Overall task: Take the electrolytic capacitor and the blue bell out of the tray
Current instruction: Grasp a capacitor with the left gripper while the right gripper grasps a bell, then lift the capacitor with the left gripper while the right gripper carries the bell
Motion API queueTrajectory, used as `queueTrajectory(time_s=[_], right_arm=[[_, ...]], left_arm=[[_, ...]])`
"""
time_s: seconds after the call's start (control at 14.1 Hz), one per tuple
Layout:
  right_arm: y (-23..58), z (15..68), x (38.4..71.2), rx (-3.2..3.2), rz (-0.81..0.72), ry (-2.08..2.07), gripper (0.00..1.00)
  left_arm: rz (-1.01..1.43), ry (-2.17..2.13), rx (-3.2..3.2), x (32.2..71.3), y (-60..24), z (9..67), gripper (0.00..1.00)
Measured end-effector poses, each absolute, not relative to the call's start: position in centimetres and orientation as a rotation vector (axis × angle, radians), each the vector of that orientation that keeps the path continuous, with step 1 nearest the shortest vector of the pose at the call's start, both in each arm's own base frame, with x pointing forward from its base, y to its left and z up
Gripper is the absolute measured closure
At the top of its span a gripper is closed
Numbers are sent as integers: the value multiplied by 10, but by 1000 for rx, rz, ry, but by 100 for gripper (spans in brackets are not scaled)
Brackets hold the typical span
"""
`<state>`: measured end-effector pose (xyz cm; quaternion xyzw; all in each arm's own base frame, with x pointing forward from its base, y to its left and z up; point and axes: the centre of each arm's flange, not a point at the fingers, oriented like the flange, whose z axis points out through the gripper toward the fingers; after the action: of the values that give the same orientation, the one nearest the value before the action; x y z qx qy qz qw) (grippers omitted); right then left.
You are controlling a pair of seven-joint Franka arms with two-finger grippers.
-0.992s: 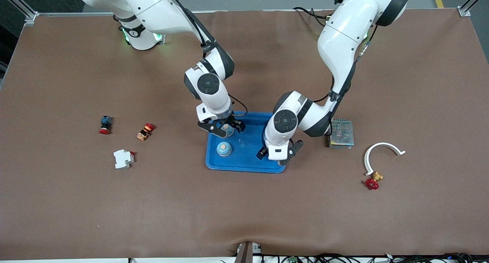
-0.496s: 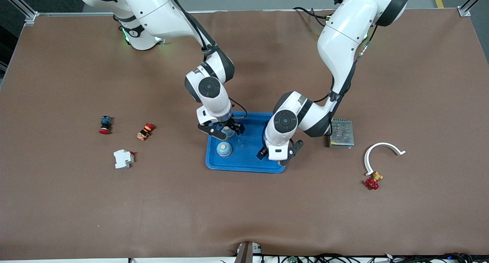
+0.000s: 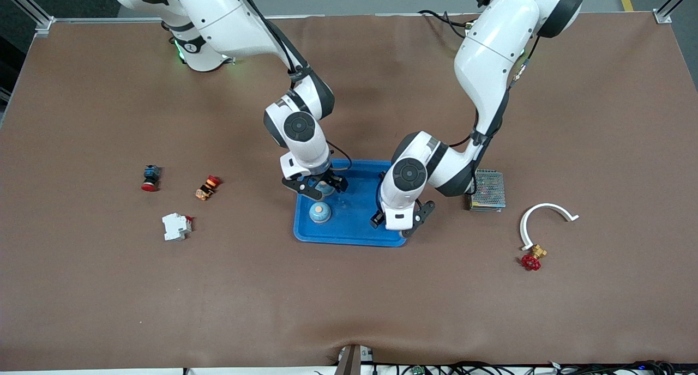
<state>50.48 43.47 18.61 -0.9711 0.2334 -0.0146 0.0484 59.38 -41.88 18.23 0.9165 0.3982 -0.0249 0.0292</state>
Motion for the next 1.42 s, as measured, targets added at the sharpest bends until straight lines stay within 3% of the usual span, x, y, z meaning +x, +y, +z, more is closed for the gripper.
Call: queueTrajectory(time_s=[0.21,0.28,0.42,0.57,0.92,1.42], right_arm=[[435,185,505,-2961,-44,711,0],[434,185,505,-2962,-44,711,6],[435,185,505,-2961,-45,710,11],[437,189,507,-2954,-52,708,35],[443,209,520,-2981,-10,721,36],[376,285,588,-3165,239,276,36]], left_arm=[[-72,1233,2826,595,-417,183,58],[-71,1234,2825,596,-417,183,67],[-68,1234,2823,597,-416,184,66],[-63,1246,2816,599,-416,186,66],[-50,1280,2817,611,-408,220,66],[-59,1118,2941,650,-306,363,66]])
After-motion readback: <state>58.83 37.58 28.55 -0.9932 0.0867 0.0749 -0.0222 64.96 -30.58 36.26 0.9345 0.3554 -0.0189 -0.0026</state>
